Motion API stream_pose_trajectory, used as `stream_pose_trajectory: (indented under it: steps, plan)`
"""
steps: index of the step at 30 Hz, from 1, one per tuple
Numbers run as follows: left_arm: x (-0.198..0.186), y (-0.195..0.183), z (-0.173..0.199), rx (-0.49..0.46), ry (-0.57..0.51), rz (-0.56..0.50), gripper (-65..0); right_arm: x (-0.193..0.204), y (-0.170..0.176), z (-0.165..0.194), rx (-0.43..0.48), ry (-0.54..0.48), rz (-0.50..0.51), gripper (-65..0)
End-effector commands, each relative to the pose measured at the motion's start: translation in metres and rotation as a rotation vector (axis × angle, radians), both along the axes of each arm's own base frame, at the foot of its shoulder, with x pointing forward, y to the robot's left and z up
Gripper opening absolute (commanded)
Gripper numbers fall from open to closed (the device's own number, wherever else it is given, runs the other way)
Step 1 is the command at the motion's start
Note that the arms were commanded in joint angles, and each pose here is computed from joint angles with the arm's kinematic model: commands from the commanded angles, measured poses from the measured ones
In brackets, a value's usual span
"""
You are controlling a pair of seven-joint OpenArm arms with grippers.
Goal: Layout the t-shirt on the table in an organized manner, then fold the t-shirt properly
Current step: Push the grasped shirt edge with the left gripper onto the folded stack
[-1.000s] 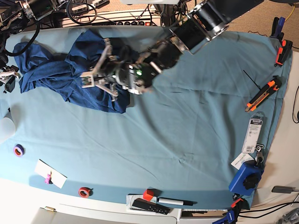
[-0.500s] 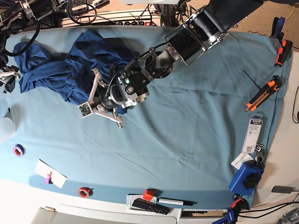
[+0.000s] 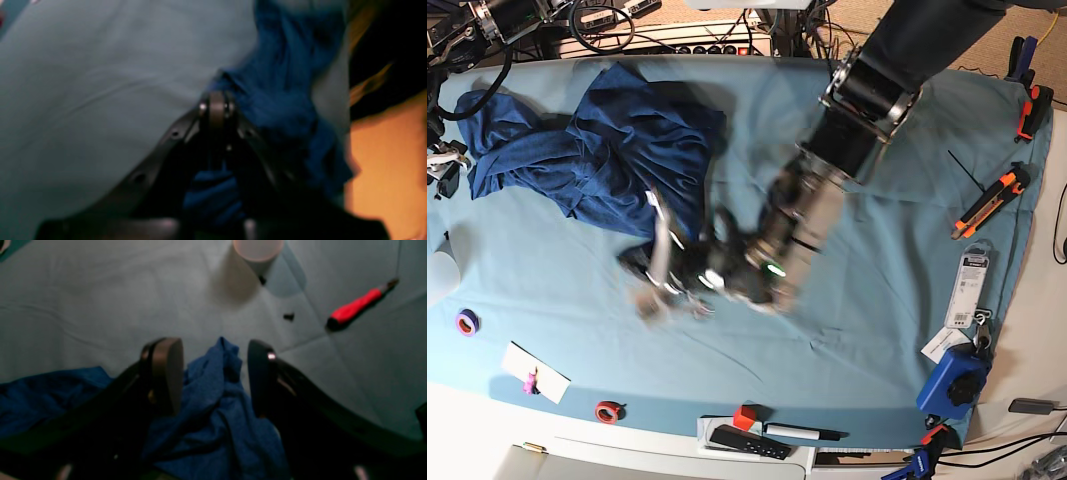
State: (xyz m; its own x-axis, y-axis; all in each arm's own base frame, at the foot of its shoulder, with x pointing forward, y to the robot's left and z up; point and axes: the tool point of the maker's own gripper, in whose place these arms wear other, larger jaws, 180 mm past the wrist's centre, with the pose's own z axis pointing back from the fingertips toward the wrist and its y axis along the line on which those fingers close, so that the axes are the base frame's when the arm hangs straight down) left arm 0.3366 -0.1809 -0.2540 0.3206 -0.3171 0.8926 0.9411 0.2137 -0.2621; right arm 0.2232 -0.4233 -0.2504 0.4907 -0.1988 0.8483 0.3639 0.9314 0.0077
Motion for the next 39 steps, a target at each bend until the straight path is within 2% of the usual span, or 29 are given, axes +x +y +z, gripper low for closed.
stream_pose_trajectory:
  steps: [1,4,5,9,13,15,20,22,28,33,36,39]
  plan:
    - [0.002,-0.002,0.026,-0.073,-0.007,-0.029,-65.0,0.005,-0.004,0.019,-0.042,-0.049,0.01,-34.1]
    - [-0.016,0.016,0.009,-0.022,0.105,-0.103,-34.4,0.007,-0.002,0.021,-0.033,-0.066,0.02,-34.1]
    - [-0.023,0.02,0.003,-0.008,0.139,-0.128,-29.4,0.008,-0.001,0.022,-0.029,-0.072,0.024,-34.1]
    - [-0.057,0.017,-0.015,-0.025,0.245,-0.198,-28.5,0.009,0.0,0.023,-0.025,-0.079,0.029,-34.1]
    - [-0.102,-0.002,-0.038,0.012,0.29,-0.293,-28.5,0.009,0.001,0.021,-0.022,-0.075,0.029,-34.1]
    - [-0.121,-0.015,-0.048,0.046,0.258,-0.339,-28.5,0.009,0.001,0.021,-0.022,-0.074,0.029,-34.1]
    - [-0.137,-0.042,-0.066,0.151,0.081,-0.385,-28.5,0.008,0.001,0.021,-0.021,-0.073,0.028,-34.1]
    - [-0.139,-0.05,-0.063,0.16,0.041,-0.395,-28.5,0.008,0.001,0.021,-0.021,-0.071,0.029,-34.1]
    - [-0.132,-0.074,-0.047,0.092,0.044,-0.377,-28.5,0.009,0.001,0.021,-0.018,-0.074,0.031,-34.1]
    - [-0.097,-0.066,-0.077,0.18,0.01,-0.292,-28.5,0.008,0.001,0.02,-0.018,-0.071,0.03,-34.1]
    - [-0.079,-0.062,-0.086,0.196,0.03,-0.227,-28.5,0.008,0.001,0.02,-0.018,-0.071,0.03,-34.1]
    - [-0.069,-0.061,-0.084,0.188,0.029,-0.209,-28.5,0.009,0.001,0.021,-0.019,-0.074,0.031,-34.1]
